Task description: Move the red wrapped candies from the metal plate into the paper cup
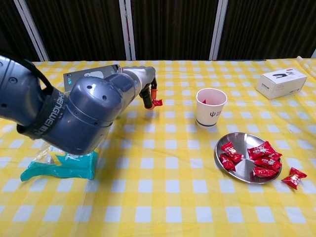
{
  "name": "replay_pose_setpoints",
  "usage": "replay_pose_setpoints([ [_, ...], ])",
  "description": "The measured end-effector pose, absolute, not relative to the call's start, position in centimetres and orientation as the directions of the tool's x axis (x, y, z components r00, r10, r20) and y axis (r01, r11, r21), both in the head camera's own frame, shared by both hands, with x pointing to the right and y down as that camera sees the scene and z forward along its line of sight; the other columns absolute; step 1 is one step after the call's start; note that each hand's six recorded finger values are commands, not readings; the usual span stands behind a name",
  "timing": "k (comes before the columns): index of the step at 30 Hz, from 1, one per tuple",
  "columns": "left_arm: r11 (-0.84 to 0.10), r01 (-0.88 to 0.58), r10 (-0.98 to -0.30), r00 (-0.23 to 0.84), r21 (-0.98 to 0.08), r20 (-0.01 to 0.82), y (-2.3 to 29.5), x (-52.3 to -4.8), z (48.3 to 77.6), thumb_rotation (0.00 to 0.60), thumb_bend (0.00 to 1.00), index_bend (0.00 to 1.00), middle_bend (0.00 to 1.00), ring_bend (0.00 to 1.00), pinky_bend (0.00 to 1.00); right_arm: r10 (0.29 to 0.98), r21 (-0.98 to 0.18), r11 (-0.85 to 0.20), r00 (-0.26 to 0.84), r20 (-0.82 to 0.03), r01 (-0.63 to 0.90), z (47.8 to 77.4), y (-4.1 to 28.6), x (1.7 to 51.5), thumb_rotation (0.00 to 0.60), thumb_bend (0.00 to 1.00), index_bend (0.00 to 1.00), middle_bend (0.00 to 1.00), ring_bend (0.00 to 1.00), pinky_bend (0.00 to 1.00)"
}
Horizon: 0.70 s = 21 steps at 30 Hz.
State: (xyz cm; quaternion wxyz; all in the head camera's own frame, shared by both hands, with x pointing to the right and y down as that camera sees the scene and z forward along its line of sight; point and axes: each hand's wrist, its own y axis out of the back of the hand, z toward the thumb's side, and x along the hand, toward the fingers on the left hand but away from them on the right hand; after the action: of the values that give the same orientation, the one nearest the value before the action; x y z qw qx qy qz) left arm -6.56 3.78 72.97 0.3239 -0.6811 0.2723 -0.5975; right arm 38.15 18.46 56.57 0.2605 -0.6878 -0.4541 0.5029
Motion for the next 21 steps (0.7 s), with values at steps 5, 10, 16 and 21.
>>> replay_pose_setpoints([
  [5,-0.591,-0.038,-0.792,0.214,-0.806,0.571,2.7,-4.2,70.0,0.600,0.40,0.53,1.00,1.00,0.99,0.886,-0.813,-0.452,0.083,-0.456,0.366,56.6,18.4,38.1,0.600,0.25,0.00,0.06,0.00,0.09],
  [10,-0.546,-0.061,-0.812,0.283,-0.836,0.510,1.9,-1.6,67.3,0.600,0.40,0.53,1.00,1.00,0.99,0.888,-0.813,-0.448,0.082,-0.452,0.372,56.5,18.3,38.1,0.600,0.25,0.00,0.06,0.00,0.09],
  [16,-0.525,-0.044,-0.809,0.336,-0.850,0.482,2.0,1.2,65.9,0.600,0.40,0.53,1.00,1.00,0.99,0.887,-0.809,-0.448,0.079,-0.454,0.380,56.5,18.3,38.2,0.600,0.25,0.00,0.06,0.00,0.09],
  [21,-0.532,-0.020,-0.795,0.355,-0.847,0.491,2.5,3.1,66.1,0.600,0.39,0.54,1.00,1.00,0.99,0.889,-0.809,-0.444,0.076,-0.452,0.385,56.3,18.2,38.3,0.600,0.25,0.00,0.06,0.00,0.09],
])
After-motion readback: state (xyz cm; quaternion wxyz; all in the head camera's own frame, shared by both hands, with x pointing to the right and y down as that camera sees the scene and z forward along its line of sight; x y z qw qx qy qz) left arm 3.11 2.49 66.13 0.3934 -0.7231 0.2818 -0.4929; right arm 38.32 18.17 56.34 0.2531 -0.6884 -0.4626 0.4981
